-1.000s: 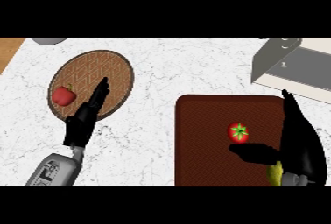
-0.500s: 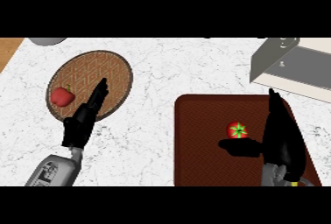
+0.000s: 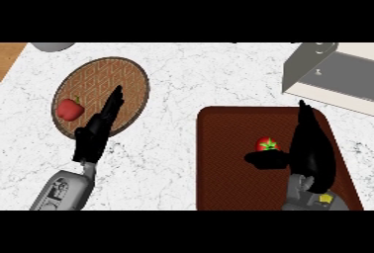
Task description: Pick the tomato from the tray and place it in the tiered shelf
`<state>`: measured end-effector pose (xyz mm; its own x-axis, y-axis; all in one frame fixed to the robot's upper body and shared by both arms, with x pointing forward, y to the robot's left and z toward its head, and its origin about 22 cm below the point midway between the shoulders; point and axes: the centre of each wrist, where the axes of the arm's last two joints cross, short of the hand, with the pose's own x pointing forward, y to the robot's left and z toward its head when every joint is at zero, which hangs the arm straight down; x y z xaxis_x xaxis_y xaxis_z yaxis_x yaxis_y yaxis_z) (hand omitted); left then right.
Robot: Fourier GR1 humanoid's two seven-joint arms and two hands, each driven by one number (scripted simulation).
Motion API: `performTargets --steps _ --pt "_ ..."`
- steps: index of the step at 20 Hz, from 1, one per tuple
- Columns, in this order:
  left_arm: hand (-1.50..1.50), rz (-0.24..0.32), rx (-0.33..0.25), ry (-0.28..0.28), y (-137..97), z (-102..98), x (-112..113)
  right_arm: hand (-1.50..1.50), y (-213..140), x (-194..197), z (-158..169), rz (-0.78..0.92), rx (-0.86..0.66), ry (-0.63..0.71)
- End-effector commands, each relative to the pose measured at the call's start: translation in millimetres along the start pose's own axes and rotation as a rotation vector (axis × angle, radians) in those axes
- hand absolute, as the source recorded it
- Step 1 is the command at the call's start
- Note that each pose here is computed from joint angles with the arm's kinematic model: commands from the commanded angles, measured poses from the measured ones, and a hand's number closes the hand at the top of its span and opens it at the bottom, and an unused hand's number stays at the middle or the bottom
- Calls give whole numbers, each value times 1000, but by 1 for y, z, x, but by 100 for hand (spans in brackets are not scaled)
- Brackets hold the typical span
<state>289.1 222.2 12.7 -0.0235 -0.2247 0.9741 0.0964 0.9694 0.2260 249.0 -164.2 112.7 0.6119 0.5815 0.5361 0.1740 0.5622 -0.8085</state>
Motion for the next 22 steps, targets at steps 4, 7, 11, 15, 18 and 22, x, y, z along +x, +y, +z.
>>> performTargets --steps 4,7,11,15,18,22 --pt "0 3 -12 0 -14 3 3 -150 7 -6 -8 43 25 187" --pt "0 -23 11 0 21 -6 -3 -150 7 -5 -14 79 37 189" --pt "0 -8 5 -1 -17 7 -12 -150 23 0 -9 77 39 196" --pt "0 -17 4 -2 2 9 6 -150 25 -6 -14 85 21 212" --pt "0 -14 6 -9 -8 11 9 -150 30 -22 1 85 44 208" --pt "0 -1 2 8 11 -4 3 -150 39 -16 -36 105 46 229"
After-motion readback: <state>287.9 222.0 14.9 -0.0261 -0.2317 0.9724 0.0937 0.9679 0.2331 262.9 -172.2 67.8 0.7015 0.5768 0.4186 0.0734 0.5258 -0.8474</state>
